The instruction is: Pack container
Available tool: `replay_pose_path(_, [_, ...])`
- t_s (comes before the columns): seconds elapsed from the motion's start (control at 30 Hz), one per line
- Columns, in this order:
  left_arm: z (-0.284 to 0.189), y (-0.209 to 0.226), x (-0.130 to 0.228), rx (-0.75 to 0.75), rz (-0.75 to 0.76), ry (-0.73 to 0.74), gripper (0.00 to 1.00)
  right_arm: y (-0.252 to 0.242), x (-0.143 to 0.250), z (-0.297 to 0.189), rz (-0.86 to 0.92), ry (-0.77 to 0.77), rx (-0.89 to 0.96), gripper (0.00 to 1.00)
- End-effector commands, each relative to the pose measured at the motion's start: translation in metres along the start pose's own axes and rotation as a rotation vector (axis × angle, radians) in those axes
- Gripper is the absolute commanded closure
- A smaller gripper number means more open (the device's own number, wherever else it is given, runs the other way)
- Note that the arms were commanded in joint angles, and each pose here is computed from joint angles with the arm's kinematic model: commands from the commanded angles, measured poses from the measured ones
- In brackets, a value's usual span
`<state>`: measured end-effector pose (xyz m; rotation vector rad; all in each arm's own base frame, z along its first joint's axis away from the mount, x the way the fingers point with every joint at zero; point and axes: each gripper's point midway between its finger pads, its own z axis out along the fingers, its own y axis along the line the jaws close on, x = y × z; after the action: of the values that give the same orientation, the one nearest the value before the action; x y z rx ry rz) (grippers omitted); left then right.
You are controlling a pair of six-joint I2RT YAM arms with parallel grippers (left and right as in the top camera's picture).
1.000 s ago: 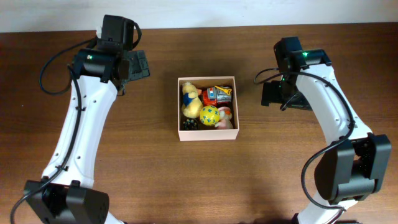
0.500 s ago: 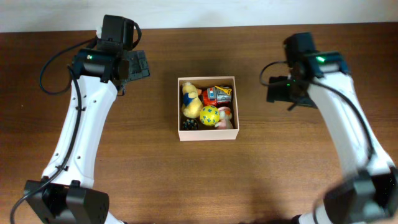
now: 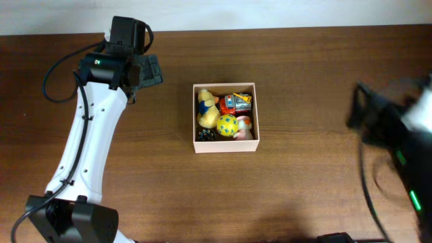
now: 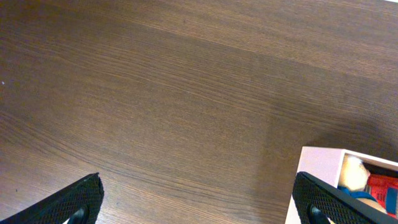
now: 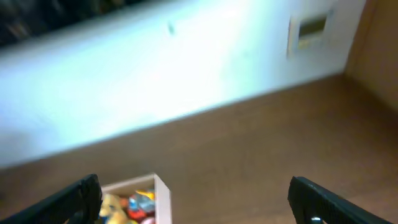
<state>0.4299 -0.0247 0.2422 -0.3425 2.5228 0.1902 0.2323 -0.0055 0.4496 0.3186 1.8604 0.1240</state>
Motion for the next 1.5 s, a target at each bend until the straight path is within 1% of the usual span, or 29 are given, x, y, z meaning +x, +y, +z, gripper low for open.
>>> replay_pose_path(0.0, [0.0,0.003,-0.001,-0.014,-0.008,-0.006,0.01,-0.009,0.0,-0.049,0.025,-0.107,-0.039,0.01])
replay_pose_path(0.13, [0.0,0.003,-0.001,-0.014,-0.008,-0.006,0.01,-0.026,0.016,-0.088,0.042,-0.191,-0.039,0.01])
replay_pose_path(0.2, [0.0,0.003,-0.001,-0.014,-0.008,-0.006,0.01,-0.035,0.033,-0.1,0.049,-0.217,-0.033,0.01])
replay_pose_path(0.37, [0.0,0.003,-0.001,-0.014,-0.008,-0.006,0.01,-0.056,0.077,-0.095,0.063,-0.246,0.018,0.01])
replay_pose_path(0.57, [0.0,0.003,-0.001,-0.014,-0.008,-0.006,0.01,-0.07,0.117,-0.036,0.075,-0.265,0.067,0.01])
replay_pose_path(0.73, [0.0,0.003,-0.001,-0.014,-0.008,-0.006,0.01,-0.076,0.156,0.025,0.073,-0.247,0.06,0.01])
replay_pose_path(0.87, [0.0,0.003,-0.001,-0.014,-0.008,-0.006,0.01,-0.078,0.187,0.058,0.066,-0.244,0.027,0.01])
replay_pose_path(0.93, [0.0,0.003,-0.001,-0.014,-0.008,-0.006,0.01,-0.077,0.198,0.068,0.046,-0.258,0.004,0.01])
replay_pose_path(1.17, [0.0,0.003,-0.001,-0.014,-0.008,-0.006,0.01,-0.072,0.217,0.083,-0.121,-0.309,-0.041,0.01])
replay_pose_path(1.37, [0.0,0.003,-0.001,-0.014,-0.008,-0.006,0.01,-0.063,0.231,0.087,-0.302,-0.3,-0.087,0.01])
replay_pose_path(1.47, [0.0,0.003,-0.001,-0.014,-0.008,-0.006,0.01,-0.066,0.238,0.091,-0.314,-0.286,-0.08,0.01])
